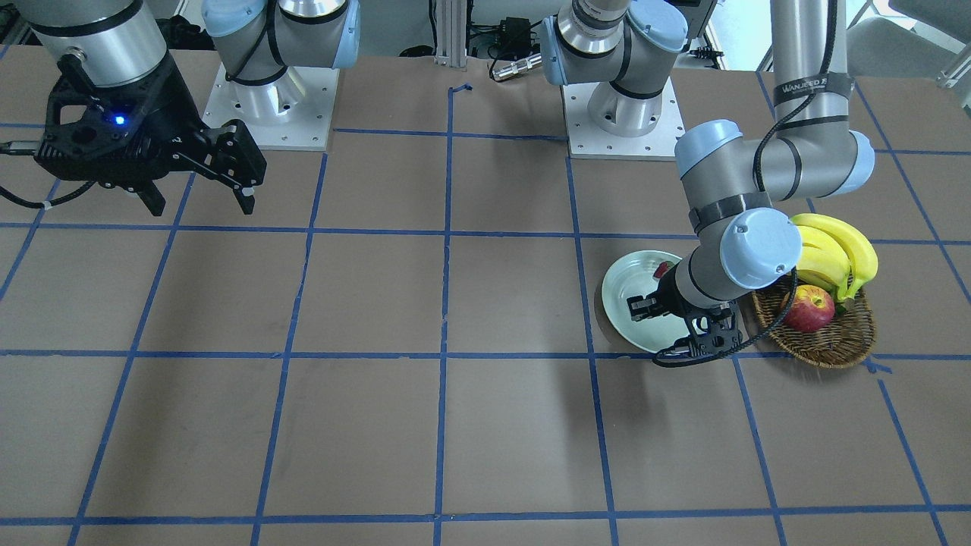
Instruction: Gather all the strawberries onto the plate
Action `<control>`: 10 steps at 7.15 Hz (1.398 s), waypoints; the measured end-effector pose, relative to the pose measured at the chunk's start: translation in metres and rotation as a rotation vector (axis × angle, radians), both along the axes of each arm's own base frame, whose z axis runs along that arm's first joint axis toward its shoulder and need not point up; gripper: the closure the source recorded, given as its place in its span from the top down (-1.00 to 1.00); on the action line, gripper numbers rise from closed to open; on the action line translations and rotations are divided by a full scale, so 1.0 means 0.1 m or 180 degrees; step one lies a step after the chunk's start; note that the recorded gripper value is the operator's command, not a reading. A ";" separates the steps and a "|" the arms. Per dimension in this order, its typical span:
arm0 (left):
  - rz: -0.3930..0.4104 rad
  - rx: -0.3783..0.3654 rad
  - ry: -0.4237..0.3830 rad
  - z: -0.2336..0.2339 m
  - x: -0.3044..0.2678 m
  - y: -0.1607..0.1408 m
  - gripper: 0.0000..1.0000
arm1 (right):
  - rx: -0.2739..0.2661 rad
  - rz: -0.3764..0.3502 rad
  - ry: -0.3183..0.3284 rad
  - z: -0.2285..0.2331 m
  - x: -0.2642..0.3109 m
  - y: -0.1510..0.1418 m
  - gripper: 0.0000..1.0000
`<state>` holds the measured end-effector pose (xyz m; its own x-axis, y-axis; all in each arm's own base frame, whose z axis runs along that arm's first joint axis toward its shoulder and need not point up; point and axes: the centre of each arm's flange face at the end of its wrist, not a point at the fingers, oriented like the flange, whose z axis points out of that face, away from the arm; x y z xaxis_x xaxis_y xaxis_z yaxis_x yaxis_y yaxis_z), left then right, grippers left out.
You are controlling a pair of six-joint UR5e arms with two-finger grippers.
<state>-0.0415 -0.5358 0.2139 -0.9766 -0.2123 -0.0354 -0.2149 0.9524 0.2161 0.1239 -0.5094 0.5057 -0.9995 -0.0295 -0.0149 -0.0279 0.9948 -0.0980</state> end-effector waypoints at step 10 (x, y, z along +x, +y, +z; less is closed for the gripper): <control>-0.0224 -0.0938 0.0001 2.19 -0.82 0.28 1.00 | -0.0001 0.0000 -0.0001 0.00 0.00 0.00 1.00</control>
<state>-0.1234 -0.5079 0.4325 -0.9892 -0.1452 0.0180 -0.1461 0.9867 -0.0718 0.1239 -0.5094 0.5058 -0.9995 -0.0295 -0.0152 -0.0278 0.9948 -0.0983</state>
